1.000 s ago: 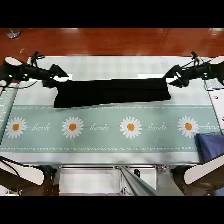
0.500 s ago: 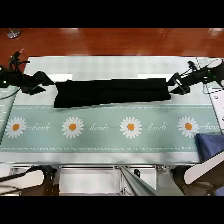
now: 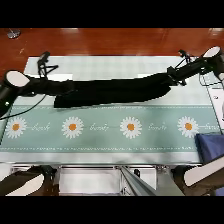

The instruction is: Fold the shirts.

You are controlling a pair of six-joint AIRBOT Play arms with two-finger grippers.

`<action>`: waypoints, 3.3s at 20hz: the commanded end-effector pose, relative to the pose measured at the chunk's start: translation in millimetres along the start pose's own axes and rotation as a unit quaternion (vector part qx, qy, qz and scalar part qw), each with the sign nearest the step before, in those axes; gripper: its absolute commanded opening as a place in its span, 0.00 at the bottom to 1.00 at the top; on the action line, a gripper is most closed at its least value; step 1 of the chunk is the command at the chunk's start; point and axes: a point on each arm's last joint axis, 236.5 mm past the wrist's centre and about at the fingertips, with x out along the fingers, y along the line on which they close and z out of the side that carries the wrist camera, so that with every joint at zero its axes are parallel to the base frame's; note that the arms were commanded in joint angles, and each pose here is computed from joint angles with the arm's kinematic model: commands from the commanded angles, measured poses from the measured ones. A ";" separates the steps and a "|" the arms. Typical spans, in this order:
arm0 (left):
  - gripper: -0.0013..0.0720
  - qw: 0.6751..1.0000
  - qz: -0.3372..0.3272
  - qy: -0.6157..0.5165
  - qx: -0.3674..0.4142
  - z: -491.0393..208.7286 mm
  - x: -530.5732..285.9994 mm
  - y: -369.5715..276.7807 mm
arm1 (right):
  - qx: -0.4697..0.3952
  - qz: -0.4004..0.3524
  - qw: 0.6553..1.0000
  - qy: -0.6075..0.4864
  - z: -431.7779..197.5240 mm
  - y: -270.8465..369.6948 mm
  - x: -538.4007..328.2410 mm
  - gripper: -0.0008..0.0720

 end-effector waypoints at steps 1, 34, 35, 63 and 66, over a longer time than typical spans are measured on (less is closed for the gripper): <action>0.06 0.997 -0.043 0.015 0.061 -20.6 16.3 -52.0 | -0.065 -0.030 0.996 -0.047 -28.8 29.6 -50.4 0.04; 0.06 0.991 0.020 0.025 0.127 60.4 -40.8 -76.3 | -0.110 0.060 0.979 -0.159 -168.3 153.0 -75.9 0.04; 0.06 0.993 0.030 -0.008 0.116 59.5 -66.3 -61.6 | -0.124 0.067 0.979 -0.150 -160.5 168.6 -63.6 0.04; 0.06 0.995 0.013 -0.094 -0.041 -92.5 -79.2 12.8 | -0.006 -0.123 0.988 -0.096 -89.3 52.0 -23.4 0.87; 0.06 0.995 0.017 -0.080 -0.050 -103.4 -71.3 19.7 | 0.146 0.015 0.977 -0.153 -134.8 57.6 56.5 0.87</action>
